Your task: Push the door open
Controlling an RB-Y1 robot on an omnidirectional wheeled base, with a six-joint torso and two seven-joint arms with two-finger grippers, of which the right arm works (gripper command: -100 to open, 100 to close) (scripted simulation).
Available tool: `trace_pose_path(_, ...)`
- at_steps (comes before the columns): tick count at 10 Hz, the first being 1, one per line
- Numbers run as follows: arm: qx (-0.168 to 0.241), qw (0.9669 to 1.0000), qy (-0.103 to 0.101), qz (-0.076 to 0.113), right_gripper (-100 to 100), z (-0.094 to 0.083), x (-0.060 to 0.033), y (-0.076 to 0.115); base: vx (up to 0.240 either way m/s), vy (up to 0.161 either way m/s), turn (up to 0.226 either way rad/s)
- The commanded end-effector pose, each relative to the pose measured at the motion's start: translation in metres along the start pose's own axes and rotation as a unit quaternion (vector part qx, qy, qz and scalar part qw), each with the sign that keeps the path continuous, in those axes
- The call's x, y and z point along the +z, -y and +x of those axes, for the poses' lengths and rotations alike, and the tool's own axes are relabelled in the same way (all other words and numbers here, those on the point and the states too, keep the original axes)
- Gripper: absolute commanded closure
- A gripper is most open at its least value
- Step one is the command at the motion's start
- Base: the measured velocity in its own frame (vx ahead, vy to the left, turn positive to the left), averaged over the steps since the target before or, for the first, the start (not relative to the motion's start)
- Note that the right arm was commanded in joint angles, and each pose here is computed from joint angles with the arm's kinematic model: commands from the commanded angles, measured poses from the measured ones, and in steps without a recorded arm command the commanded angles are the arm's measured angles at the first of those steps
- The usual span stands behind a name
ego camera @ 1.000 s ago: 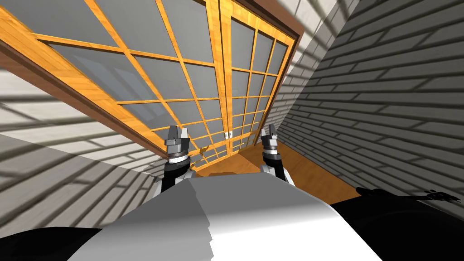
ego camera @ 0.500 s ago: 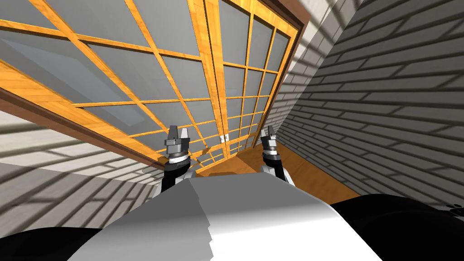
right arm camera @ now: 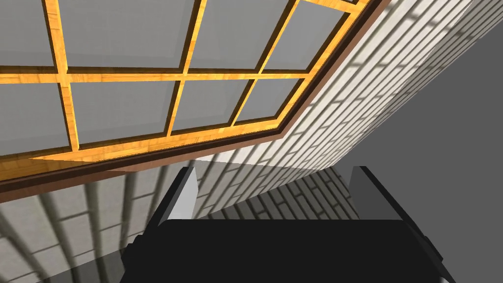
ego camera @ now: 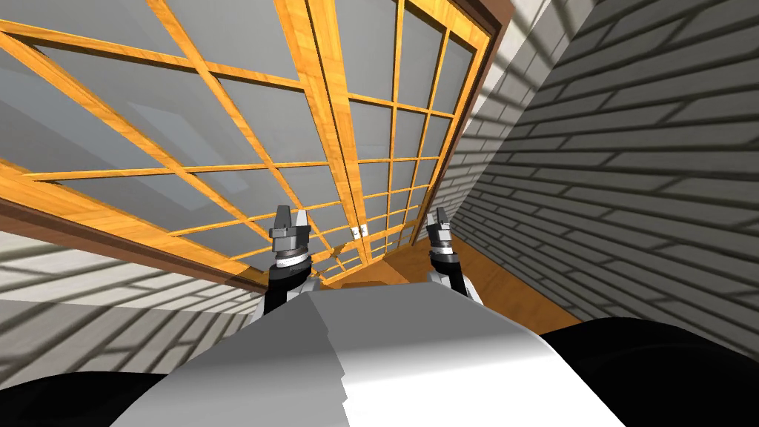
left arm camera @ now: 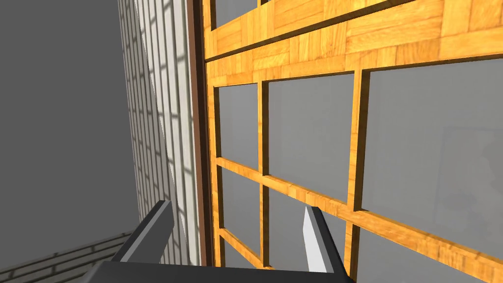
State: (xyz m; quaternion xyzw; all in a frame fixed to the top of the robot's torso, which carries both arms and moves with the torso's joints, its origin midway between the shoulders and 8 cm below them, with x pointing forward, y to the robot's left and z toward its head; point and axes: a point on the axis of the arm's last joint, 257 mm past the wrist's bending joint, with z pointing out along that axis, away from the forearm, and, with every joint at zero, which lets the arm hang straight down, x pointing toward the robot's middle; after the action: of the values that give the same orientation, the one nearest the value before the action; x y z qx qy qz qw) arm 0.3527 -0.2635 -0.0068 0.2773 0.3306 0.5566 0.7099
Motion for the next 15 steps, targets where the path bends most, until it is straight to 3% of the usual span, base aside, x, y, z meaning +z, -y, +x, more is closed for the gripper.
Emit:
trace_pose_path(1, -0.01, 0.9999, -0.003, 0.004, -100, 0.0, -0.0023, 0.005, 0.096, -0.173, 0.029)
trace_pose_path(8, -0.055, 0.998, -0.017, 0.025, -100, -0.001, -0.0147, 0.027, 0.107, -0.169, 0.03)
trace_pose_path(15, -0.124, 0.9901, -0.033, 0.057, -100, -0.007, -0.0366, 0.062, 0.076, -0.167, 0.061)
